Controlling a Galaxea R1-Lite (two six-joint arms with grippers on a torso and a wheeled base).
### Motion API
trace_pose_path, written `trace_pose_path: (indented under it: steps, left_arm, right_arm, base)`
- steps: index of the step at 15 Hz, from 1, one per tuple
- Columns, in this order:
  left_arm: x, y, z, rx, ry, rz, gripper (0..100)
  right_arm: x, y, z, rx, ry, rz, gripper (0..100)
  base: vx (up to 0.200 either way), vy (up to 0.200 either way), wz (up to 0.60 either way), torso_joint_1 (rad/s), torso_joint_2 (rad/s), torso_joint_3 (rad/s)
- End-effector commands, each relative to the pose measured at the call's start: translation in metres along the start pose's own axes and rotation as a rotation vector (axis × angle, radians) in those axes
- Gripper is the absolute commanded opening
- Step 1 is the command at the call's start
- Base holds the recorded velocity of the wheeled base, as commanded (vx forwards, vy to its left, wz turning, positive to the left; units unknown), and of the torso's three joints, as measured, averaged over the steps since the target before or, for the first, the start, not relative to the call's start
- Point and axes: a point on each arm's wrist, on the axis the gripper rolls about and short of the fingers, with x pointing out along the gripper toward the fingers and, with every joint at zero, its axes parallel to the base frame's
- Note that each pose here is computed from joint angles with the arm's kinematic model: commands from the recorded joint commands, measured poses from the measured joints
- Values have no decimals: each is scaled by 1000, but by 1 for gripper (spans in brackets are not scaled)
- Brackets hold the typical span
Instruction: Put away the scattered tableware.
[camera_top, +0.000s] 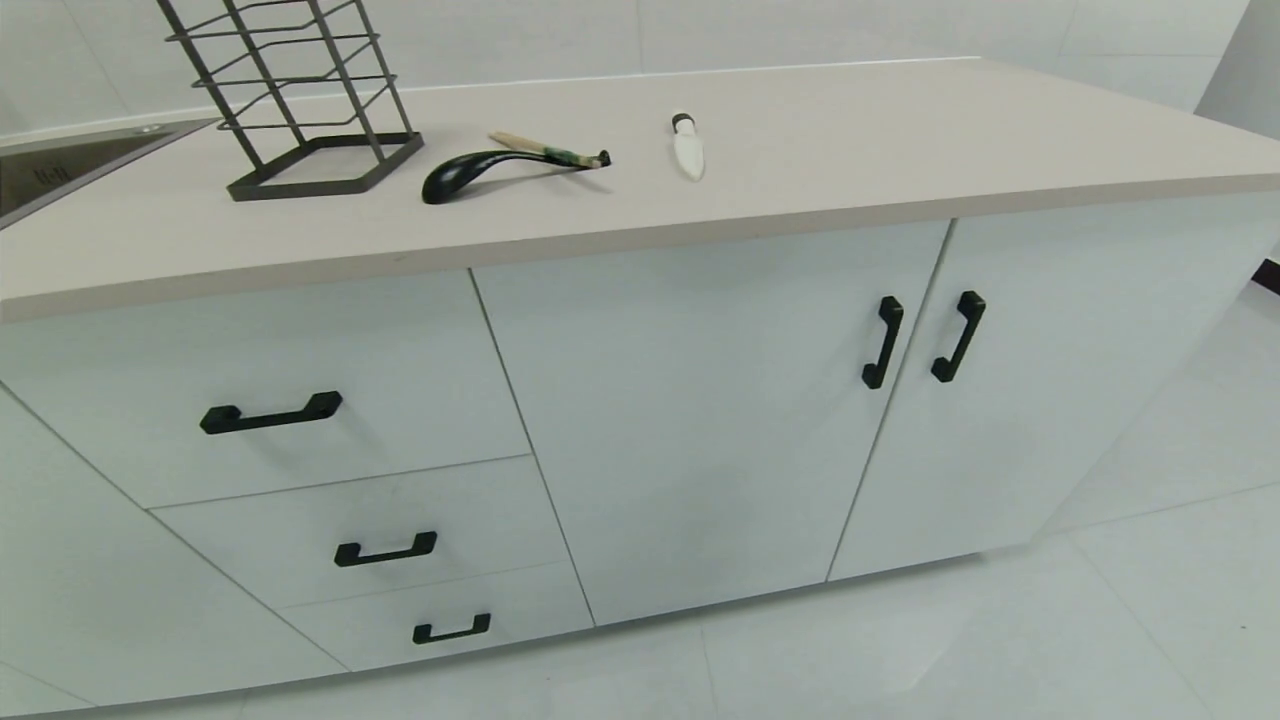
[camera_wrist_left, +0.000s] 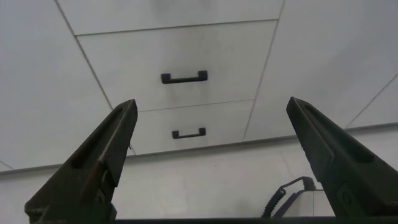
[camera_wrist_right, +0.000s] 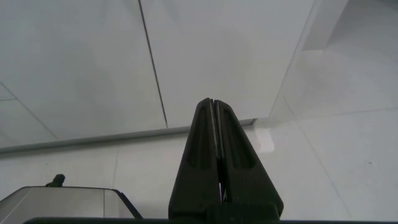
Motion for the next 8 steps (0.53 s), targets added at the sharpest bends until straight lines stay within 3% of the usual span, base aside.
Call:
trace_pose_path:
  steps: [1, 5, 8]
  left_arm:
    - [0, 0, 0, -1, 0, 1, 100]
    - [0, 0, 0, -3, 0, 1, 100]
    - [0, 0, 0, -3, 2, 1, 100]
  right_arm:
    - [0, 0, 0, 0, 2, 1, 0]
    - [0, 0, 0, 0, 2, 1, 0]
    - [0, 0, 0, 0, 2, 1, 0]
  base:
    - [0, 0, 600, 2, -2, 2]
    - [0, 0, 600, 4, 4, 2]
    - [0, 0, 0, 0, 0, 0]
